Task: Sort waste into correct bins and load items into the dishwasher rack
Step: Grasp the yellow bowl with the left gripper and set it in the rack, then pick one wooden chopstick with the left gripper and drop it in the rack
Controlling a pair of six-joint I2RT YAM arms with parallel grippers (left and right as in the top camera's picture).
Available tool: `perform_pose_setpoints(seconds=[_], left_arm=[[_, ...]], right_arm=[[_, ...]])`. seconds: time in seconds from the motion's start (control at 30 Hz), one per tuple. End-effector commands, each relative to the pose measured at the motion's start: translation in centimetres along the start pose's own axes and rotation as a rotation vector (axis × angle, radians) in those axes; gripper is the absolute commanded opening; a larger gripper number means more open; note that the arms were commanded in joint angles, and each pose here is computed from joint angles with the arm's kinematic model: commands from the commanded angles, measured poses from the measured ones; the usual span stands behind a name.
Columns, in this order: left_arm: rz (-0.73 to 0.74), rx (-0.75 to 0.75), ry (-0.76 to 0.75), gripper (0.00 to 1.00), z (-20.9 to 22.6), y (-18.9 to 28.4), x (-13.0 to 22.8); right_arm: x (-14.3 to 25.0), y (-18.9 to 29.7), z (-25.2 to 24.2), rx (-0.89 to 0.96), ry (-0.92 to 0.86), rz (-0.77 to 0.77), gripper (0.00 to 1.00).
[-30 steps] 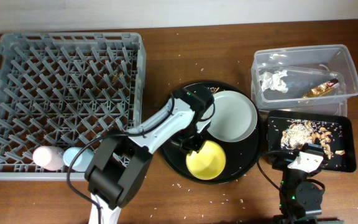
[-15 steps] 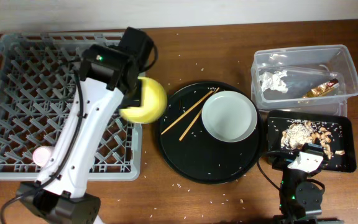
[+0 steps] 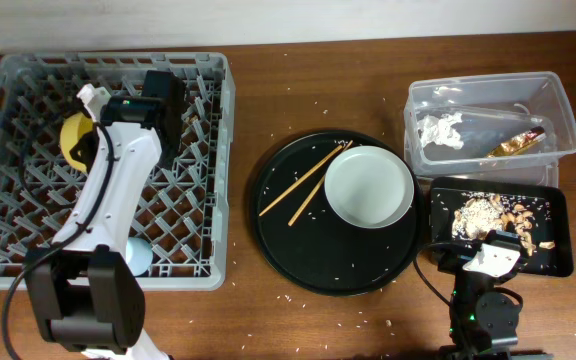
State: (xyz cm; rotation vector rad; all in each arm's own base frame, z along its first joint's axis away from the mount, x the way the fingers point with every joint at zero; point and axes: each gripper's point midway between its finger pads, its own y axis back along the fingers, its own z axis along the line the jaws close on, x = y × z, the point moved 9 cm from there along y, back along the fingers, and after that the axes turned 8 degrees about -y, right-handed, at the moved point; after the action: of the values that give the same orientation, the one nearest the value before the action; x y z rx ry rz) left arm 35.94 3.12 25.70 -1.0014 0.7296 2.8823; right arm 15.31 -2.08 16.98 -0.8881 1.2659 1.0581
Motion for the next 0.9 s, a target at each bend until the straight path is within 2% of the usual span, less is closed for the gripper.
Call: perform_pose_setpoints(seconds=[0.0,0.07,0.23,0.4,0.43,0.47,0.5,0.53,0.57,0.63,0.7,0.73,0.77,0.83,0.87], left_arm=[[-0.01,-0.014,0.018,0.0,-1.5,-1.0,1.0],[-0.026,-0.066,-0.018,0.0,-2.4,-1.6,1.3],[0.045,-0.032,-0.143,0.0,-5.9,-2.5,3.4],[0.005,0.001,-0.264,0.0,-7.1,0.7,4.6],[-0.004,0.006,-0.286,0.03,-7.2,1.3,4.8],[-0.008,0.011,-0.308,0.15,-7.3,1.8,5.1],[-0.006,0.022,-0.336,0.54,-7.4,2.4,5.4],[0.01,0.045,-0.363,0.8,-7.5,3.0,5.7],[0.052,0.094,-0.381,0.81,-7.3,3.9,5.9],[0.159,0.241,-0.403,0.81,-7.0,6.1,5.9],[0.229,0.488,-0.52,0.81,-7.8,9.1,6.1],[0.245,0.647,-0.601,0.81,-8.7,10.8,6.5],[0.256,0.892,-0.699,0.79,-10.2,13.1,7.2],[0.178,1.239,-0.821,0.76,-12.2,17.0,7.9],[0.126,1.261,-0.817,0.76,-13.0,17.8,7.9]], right_arm=[[0.3,0.0,-0.1,0.008,0.005,0.006,0.98],[0.3,0.0,-0.1,0.008,0.005,0.006,0.98],[0.3,0.0,-0.1,0.008,0.005,0.006,0.98],[0.3,0.0,-0.1,0.008,0.005,0.006,0.98],[0.3,0.0,-0.1,0.008,0.005,0.006,0.98],[0.3,0.0,-0.1,0.008,0.005,0.006,0.98],[0.3,0.0,-0.1,0.008,0.005,0.006,0.98],[0.3,0.0,-0.1,0.008,0.005,0.006,0.98],[0.3,0.0,-0.1,0.008,0.005,0.006,0.98],[0.3,0.0,-0.1,0.008,0.005,0.006,0.99],[0.3,0.0,-0.1,0.008,0.005,0.006,0.98],[0.3,0.0,-0.1,0.008,0.005,0.006,0.98],[0.3,0.0,-0.1,0.008,0.005,0.006,0.98],[0.3,0.0,-0.1,0.008,0.005,0.006,0.98],[0.3,0.0,-0.1,0.008,0.005,0.006,0.98]])
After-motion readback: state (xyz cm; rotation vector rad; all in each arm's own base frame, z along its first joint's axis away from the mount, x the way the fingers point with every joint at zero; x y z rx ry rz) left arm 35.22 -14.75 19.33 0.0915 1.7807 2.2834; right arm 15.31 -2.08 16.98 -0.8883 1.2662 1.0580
